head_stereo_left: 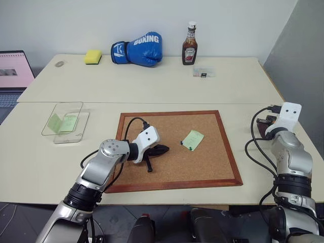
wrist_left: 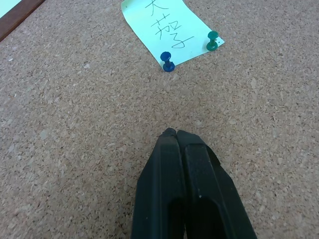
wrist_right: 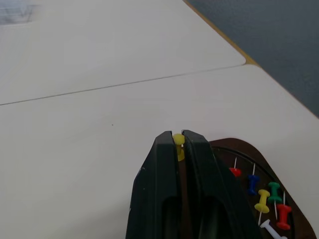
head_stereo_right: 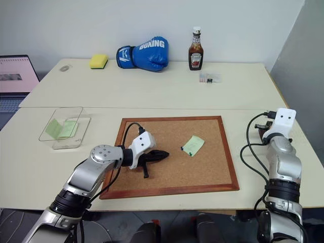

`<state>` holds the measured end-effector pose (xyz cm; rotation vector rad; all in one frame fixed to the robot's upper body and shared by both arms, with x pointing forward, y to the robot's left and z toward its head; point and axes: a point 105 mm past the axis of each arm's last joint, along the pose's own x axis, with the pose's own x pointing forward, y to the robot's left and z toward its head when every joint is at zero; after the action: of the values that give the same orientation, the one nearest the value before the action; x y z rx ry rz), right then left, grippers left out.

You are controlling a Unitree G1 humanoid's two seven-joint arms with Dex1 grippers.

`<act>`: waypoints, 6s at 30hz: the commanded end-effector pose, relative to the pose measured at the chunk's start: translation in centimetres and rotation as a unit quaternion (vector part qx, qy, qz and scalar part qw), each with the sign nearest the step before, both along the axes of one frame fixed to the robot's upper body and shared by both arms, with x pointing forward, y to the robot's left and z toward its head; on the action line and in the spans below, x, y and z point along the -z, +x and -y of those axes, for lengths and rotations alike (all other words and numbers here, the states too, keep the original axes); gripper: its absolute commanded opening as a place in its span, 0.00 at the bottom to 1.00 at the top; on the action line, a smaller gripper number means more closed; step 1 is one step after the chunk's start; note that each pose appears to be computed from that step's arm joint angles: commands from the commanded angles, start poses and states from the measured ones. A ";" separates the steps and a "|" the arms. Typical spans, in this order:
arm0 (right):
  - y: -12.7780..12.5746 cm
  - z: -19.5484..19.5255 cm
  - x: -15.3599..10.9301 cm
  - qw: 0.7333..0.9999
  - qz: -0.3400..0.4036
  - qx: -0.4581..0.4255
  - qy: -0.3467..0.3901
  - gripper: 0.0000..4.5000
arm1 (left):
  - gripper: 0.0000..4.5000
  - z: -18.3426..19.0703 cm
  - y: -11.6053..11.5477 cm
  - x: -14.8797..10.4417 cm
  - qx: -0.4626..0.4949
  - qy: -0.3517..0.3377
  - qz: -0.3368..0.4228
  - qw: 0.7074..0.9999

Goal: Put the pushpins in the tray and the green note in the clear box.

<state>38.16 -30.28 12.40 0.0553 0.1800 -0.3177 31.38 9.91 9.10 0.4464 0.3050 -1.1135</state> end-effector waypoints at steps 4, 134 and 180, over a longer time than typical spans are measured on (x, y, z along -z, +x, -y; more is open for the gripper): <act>0.1 0.2 0.0 0.999 -0.003 0.006 0.035 0.01 | 0.00 0.2 -0.4 0.1 0.011 0.004 -0.002 1.000; -6.3 -21.6 -0.8 0.807 0.055 -0.587 -0.040 0.01 | 0.00 0.6 -0.4 0.4 0.016 0.000 0.000 1.000; -0.7 2.1 1.9 0.999 -0.023 -0.025 0.026 0.34 | 0.00 0.3 -0.8 0.6 0.024 0.005 -0.005 1.000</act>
<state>37.39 -31.87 9.58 0.1062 0.2651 -0.2523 31.21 9.84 8.92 0.4493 0.2987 -1.1357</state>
